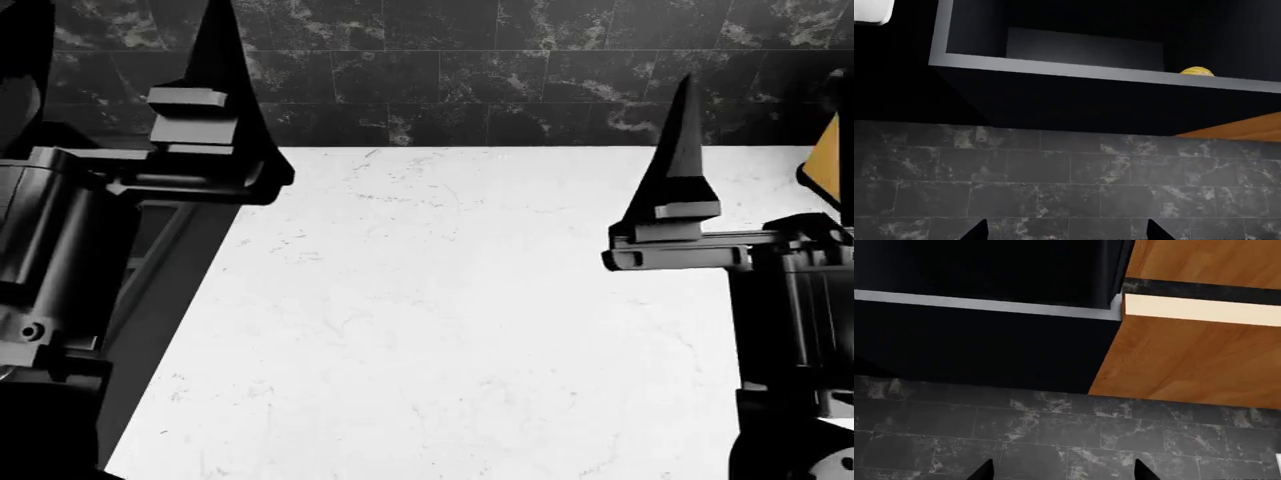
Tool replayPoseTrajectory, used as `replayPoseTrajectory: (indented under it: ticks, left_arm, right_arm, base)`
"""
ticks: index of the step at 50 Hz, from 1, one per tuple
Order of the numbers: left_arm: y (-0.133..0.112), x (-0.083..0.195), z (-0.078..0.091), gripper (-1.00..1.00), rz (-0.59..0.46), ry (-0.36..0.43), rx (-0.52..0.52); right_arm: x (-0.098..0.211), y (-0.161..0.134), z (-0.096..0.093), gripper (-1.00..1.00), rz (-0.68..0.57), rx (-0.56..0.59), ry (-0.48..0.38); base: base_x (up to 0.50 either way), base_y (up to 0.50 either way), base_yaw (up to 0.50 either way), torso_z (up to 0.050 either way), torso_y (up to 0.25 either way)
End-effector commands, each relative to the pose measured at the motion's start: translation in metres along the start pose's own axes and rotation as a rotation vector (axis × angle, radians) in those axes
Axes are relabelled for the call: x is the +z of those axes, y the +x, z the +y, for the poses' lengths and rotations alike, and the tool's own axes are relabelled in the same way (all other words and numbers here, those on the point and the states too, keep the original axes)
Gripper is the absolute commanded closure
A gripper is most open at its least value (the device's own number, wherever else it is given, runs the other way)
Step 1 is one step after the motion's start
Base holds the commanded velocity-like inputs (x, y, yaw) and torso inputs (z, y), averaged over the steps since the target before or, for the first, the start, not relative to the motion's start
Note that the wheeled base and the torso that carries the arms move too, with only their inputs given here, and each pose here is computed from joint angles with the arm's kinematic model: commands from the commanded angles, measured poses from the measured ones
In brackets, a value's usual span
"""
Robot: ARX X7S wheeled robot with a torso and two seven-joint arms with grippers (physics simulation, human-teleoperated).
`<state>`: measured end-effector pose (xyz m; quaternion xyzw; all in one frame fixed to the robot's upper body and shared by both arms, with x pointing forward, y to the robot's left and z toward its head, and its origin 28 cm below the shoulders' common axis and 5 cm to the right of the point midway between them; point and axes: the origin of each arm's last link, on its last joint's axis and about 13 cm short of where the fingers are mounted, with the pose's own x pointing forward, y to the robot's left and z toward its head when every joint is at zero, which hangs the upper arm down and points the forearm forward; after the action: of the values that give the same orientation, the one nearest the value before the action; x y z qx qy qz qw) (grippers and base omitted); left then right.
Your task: Pick the corn, radish from the counter and place them in the cabinet. Then close the cabinet.
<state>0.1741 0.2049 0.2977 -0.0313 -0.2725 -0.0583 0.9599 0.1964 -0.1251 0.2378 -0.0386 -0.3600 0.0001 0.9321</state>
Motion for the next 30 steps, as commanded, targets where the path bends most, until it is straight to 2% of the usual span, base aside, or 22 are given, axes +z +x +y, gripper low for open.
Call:
replayPoseTrajectory:
  ticks: [1, 17, 24, 30]
  left_arm:
    - [-0.002, -0.006, 0.001, -1.00, 0.011, -0.010, 0.013]
    - [-0.004, -0.009, 0.001, -1.00, 0.019, -0.012, 0.019]
    - [-0.005, -0.011, 0.001, -1.00, 0.024, -0.014, 0.019]
    - [-0.004, -0.010, 0.002, -1.00, 0.024, -0.017, 0.021]
  right_arm:
    - [0.015, 0.005, -0.027, -1.00, -0.010, -0.076, 0.013]
    - [0.028, 0.011, -0.059, -1.00, -0.030, -0.247, -0.042]
    - [0.037, 0.015, -0.070, -1.00, -0.041, -0.287, -0.089]
    - [0.046, 0.035, -0.078, -1.00, -0.050, -0.285, -0.121]
  base:
    - [0.00, 0.00, 0.00, 0.000, 0.000]
    - [0.00, 0.00, 0.00, 0.000, 0.000]
    - [0.00, 0.00, 0.00, 0.000, 0.000]
    - [0.00, 0.00, 0.00, 0.000, 0.000]
